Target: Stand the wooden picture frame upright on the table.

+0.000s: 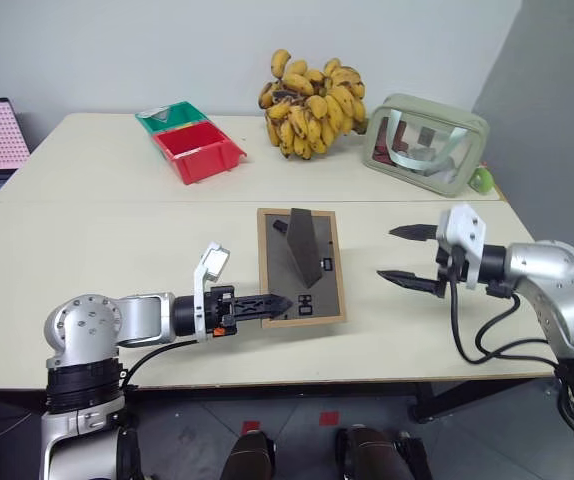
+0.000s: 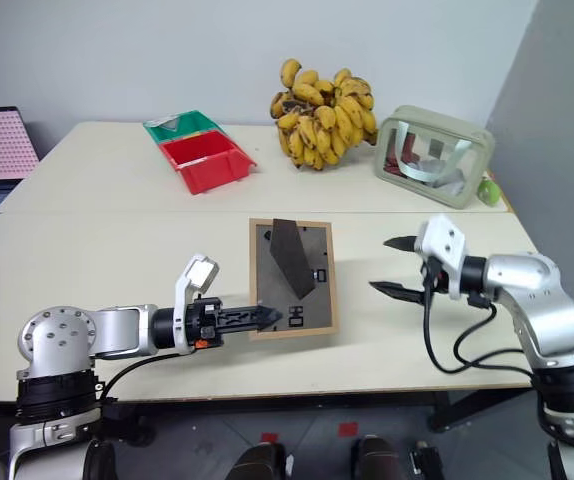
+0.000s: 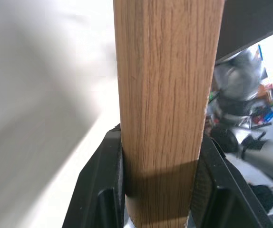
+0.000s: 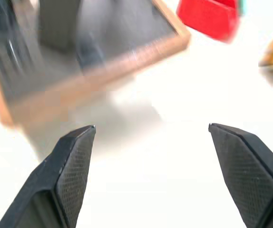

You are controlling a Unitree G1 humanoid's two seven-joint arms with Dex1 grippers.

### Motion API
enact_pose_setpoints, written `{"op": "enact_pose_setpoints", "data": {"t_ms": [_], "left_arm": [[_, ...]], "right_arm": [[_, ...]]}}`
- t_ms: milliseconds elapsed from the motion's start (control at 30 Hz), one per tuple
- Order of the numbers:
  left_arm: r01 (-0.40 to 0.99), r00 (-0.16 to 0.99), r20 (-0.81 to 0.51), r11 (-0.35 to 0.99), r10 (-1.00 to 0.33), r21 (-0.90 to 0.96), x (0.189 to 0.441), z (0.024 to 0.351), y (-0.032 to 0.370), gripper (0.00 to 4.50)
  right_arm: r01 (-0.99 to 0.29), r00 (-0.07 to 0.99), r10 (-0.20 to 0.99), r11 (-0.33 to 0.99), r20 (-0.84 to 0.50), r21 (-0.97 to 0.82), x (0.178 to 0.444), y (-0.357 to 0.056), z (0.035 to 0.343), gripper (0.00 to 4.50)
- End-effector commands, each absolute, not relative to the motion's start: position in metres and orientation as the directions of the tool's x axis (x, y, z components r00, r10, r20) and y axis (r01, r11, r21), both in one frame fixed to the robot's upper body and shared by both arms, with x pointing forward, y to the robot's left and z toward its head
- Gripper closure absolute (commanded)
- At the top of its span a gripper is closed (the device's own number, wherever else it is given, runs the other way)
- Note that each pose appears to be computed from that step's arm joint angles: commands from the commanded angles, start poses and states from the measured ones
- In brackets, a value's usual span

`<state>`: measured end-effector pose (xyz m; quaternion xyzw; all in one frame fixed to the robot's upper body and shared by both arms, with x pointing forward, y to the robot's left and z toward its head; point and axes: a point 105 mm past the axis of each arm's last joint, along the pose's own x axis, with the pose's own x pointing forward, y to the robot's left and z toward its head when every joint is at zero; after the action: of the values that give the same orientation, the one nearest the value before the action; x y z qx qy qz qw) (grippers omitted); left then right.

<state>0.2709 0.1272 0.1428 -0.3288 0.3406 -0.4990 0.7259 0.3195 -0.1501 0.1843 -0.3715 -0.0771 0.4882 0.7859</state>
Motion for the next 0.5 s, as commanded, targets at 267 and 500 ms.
{"op": "enact_pose_setpoints", "data": {"t_ms": [267, 500], "left_arm": [[0.38, 0.099, 0.037, 0.004, -0.994, -0.925, 0.259, 0.173, 0.105, 3.22], [0.385, 0.072, 0.032, -0.002, -0.997, -0.923, 0.255, 0.171, 0.096, 3.22]], "right_arm": [[0.143, 0.262, 0.965, -0.013, 0.025, -0.99, 0.31, -0.101, 0.196, 0.49], [0.204, 0.209, 0.977, -0.007, 0.037, -0.979, 0.319, -0.081, 0.195, 0.49]]}}
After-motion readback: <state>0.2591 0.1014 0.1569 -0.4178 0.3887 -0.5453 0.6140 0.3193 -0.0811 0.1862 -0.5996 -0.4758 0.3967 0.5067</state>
